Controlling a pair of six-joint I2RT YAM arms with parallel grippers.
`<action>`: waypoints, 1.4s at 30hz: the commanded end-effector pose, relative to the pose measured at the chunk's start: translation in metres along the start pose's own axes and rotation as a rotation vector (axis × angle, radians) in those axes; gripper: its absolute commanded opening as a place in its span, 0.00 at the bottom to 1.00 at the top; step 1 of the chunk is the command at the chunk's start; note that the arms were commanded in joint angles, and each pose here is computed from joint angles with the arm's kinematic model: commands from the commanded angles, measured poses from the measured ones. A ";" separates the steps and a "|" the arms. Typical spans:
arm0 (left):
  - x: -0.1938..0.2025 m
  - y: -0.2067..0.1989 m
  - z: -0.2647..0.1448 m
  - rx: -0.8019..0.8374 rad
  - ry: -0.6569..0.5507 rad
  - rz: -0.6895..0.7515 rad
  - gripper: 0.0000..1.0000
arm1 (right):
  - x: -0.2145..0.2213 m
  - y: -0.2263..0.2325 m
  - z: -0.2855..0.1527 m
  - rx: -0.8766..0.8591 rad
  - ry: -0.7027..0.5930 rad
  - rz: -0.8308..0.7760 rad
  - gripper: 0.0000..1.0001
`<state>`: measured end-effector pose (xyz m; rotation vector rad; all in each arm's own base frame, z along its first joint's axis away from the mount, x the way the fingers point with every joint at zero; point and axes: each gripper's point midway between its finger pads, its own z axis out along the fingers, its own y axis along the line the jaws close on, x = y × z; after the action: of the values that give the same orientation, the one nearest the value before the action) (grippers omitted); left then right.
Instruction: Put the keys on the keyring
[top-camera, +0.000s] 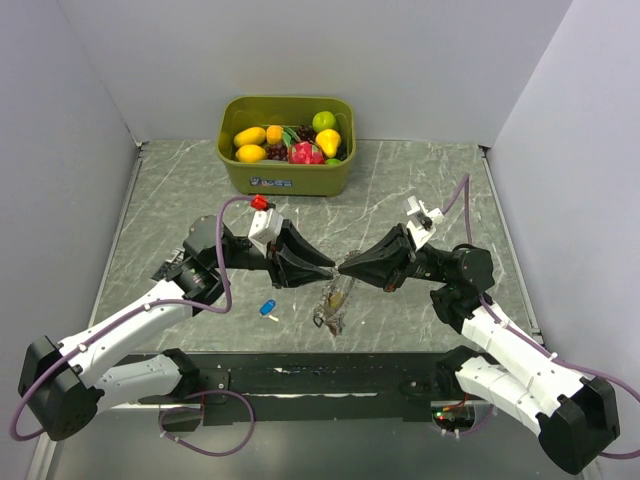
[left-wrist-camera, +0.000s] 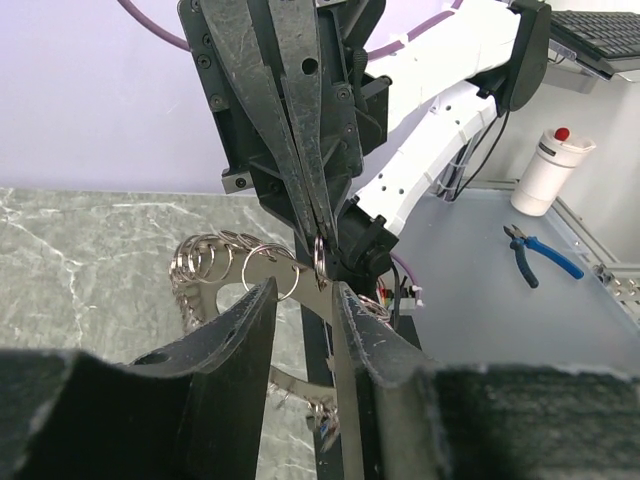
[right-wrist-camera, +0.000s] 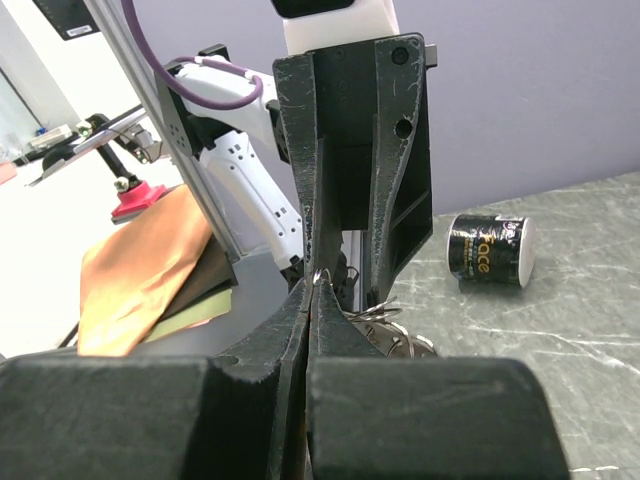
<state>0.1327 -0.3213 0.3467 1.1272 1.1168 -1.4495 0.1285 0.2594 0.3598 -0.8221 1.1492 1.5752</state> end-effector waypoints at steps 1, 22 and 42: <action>-0.024 -0.008 0.001 0.031 -0.046 0.051 0.35 | -0.022 0.011 0.002 -0.025 -0.074 -0.085 0.00; -0.022 -0.004 0.005 0.029 -0.033 0.028 0.01 | -0.011 0.007 0.001 -0.026 -0.052 -0.069 0.00; 0.001 0.026 -0.029 -0.296 -0.007 0.216 0.01 | -0.027 0.003 -0.015 0.156 -0.083 -0.232 0.97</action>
<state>0.1519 -0.3054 0.3220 1.0362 1.1965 -1.2148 0.1274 0.2398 0.3720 -0.7592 1.0802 1.3801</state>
